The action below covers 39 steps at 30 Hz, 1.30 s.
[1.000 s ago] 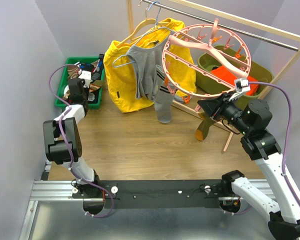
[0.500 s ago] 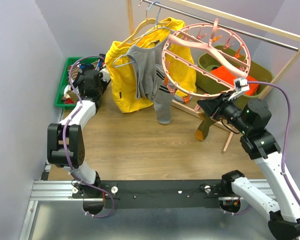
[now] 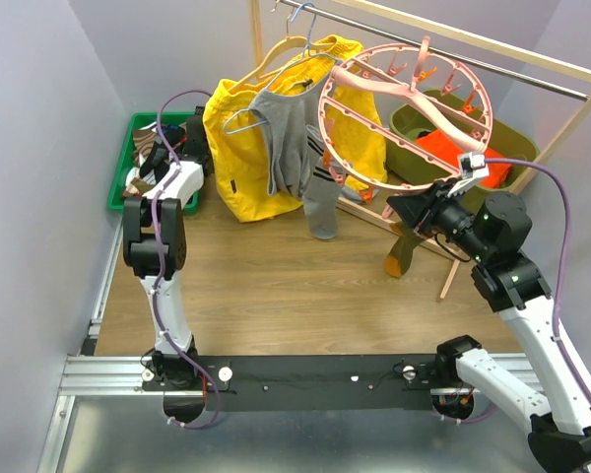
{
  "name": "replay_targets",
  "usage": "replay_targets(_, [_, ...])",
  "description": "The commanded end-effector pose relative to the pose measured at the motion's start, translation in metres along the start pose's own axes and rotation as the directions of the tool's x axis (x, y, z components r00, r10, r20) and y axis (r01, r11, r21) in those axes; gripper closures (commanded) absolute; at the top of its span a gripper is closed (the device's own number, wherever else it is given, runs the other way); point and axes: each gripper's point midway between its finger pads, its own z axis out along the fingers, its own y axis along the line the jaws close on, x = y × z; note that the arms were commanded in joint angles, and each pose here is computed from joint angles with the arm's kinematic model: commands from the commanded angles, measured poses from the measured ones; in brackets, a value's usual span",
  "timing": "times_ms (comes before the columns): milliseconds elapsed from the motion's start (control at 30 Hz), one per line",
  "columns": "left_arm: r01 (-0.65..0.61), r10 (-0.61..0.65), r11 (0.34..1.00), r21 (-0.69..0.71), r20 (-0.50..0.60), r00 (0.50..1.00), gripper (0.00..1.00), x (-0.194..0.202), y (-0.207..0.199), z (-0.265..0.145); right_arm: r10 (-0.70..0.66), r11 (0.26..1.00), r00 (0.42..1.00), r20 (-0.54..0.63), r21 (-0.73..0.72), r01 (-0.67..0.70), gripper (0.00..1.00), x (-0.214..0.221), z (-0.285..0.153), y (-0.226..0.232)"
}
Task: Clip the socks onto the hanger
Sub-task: Pick up the sock from the bin.
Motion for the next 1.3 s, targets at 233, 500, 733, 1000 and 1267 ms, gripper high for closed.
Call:
replay_targets(233, [0.052, -0.055, 0.998, -0.027, -0.116, 0.992, 0.41, 0.024, -0.004, 0.019, -0.002, 1.000, 0.999, -0.036, -0.002, 0.002, 0.99, 0.005, 0.001, 0.000])
replay_targets(500, [0.052, -0.059, 0.997, -0.049, -0.154, 0.986, 0.69, 0.036, -0.006, 0.027, 0.001, 1.000, 0.999, -0.039, -0.002, -0.001, 0.99, 0.007, 0.001, 0.000])
replay_targets(733, [0.065, -0.073, 0.995, -0.069, -0.120, 0.990, 0.86, 0.021, 0.004, 0.018, 0.002, 1.000, 0.999, -0.035, 0.000, -0.002, 0.99, 0.006, 0.000, 0.000])
replay_targets(1000, [0.099, -0.102, 0.994, -0.040, -0.068, 0.992, 0.89, 0.002, 0.010, 0.006, 0.005, 1.000, 0.999, -0.037, -0.008, -0.005, 0.99, 0.007, 0.000, 0.001])
replay_targets(1267, [0.178, -0.179, 0.977, -0.120, 0.006, 0.984, 1.00, -0.023, 0.051, -0.031, -0.001, 1.000, 1.000, -0.023, -0.011, 0.001, 0.99, 0.002, -0.002, 0.003])
